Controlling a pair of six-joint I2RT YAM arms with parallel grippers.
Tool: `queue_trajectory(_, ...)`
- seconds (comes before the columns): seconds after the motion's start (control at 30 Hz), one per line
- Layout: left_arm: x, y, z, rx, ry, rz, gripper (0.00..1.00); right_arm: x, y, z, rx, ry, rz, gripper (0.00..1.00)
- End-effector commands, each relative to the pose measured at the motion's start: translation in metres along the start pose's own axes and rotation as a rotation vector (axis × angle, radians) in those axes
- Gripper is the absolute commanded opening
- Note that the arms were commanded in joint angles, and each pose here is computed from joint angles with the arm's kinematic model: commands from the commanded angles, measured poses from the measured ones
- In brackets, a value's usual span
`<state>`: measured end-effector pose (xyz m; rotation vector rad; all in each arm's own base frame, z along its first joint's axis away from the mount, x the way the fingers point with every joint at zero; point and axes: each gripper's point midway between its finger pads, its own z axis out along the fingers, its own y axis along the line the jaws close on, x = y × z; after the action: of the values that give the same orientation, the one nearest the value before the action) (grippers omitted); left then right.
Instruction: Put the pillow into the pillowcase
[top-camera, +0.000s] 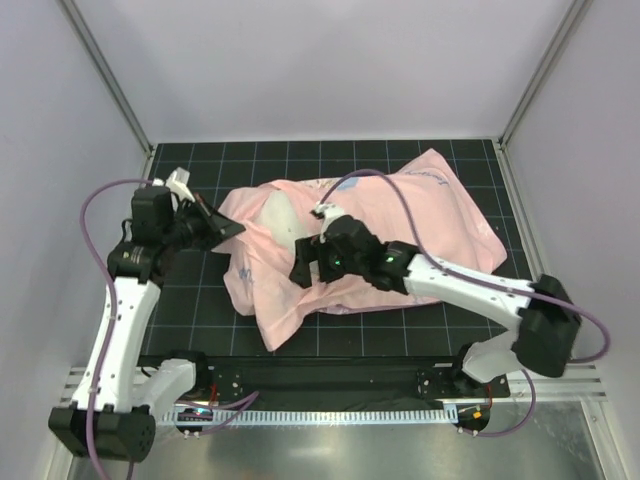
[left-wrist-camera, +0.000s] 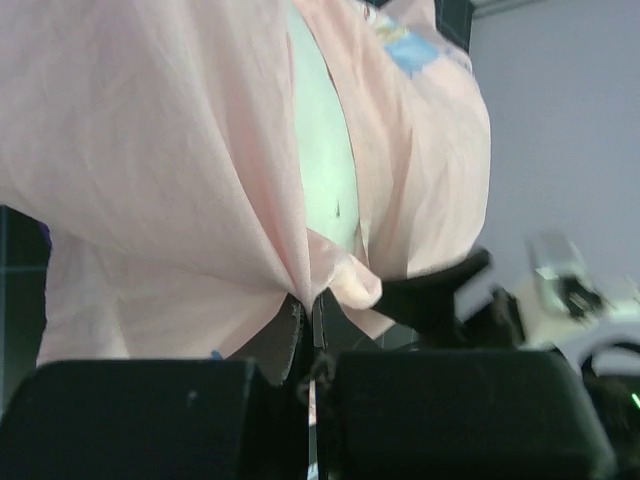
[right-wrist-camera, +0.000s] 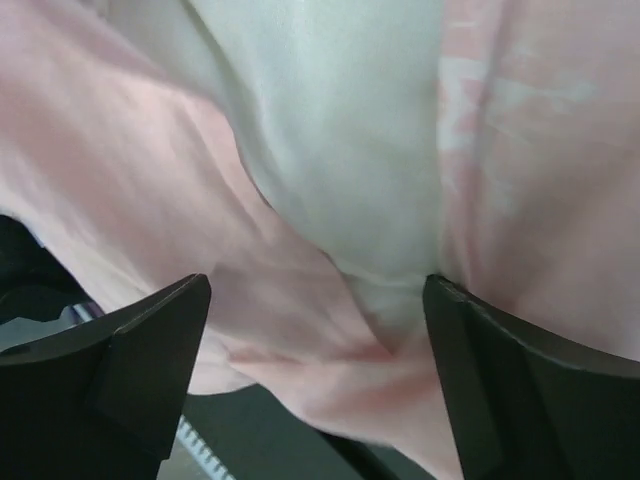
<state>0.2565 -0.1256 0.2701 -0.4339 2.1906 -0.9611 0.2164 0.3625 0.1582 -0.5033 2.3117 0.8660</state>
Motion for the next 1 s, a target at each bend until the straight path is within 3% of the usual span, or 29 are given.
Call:
queue_trajectory(0.0, -0.067, -0.015, 0.016, 0.028, -0.155, 0.009, 0.00, -0.044, -0.036, -0.064, 0.244, -0.223, 0.020, 0.99)
queue_trajectory(0.03, -0.083, -0.023, 0.016, 0.057, -0.182, 0.007, 0.00, -0.043, -0.045, -0.087, 0.287, -0.243, 0.033, 1.00)
queue_trajectory(0.1, -0.124, 0.006, 0.015, -0.018, -0.270, -0.082, 0.00, -0.045, -0.071, -0.117, 0.404, -0.313, 0.083, 1.00)
queue_trajectory(0.13, -0.145, 0.010, 0.007, -0.039, -0.331, -0.093, 0.01, -0.033, -0.088, -0.128, 0.475, -0.285, 0.095, 1.00)
queue_trajectory(0.23, -0.183, 0.046, -0.013, -0.181, -0.465, -0.143, 0.13, -0.015, -0.138, -0.155, 0.641, -0.306, 0.215, 1.00)
queue_trajectory(0.33, -0.177, 0.042, -0.021, -0.185, -0.461, -0.105, 0.66, -0.001, -0.179, -0.176, 0.716, -0.353, 0.344, 1.00)
queue_trajectory(0.37, -0.164, 0.048, -0.018, -0.191, -0.436, -0.110, 0.92, 0.001, -0.186, -0.179, 0.721, -0.363, 0.371, 1.00)
queue_trajectory(0.4, -0.153, 0.049, -0.014, -0.188, -0.414, -0.102, 0.99, 0.011, -0.198, -0.181, 0.739, -0.358, 0.388, 1.00)
queue_trajectory(0.57, -0.077, 0.052, -0.016, -0.159, -0.307, -0.020, 1.00, 0.025, -0.227, -0.211, 0.815, -0.452, 0.496, 1.00)
queue_trajectory(0.7, -0.005, 0.088, -0.003, -0.176, -0.214, -0.079, 1.00, 0.050, -0.245, -0.216, 0.841, -0.490, 0.582, 1.00)
queue_trajectory(0.83, 0.022, 0.109, 0.011, -0.166, -0.203, -0.142, 1.00, 0.050, -0.250, -0.191, 0.755, -0.520, 0.635, 1.00)
queue_trajectory(0.93, 0.020, 0.113, 0.028, -0.137, -0.212, -0.190, 1.00, 0.047, -0.262, -0.174, 0.774, -0.505, 0.654, 0.99)
queue_trajectory(0.97, 0.029, 0.124, 0.041, -0.157, -0.176, -0.232, 1.00, 0.041, -0.262, -0.171, 0.772, -0.502, 0.652, 0.85)
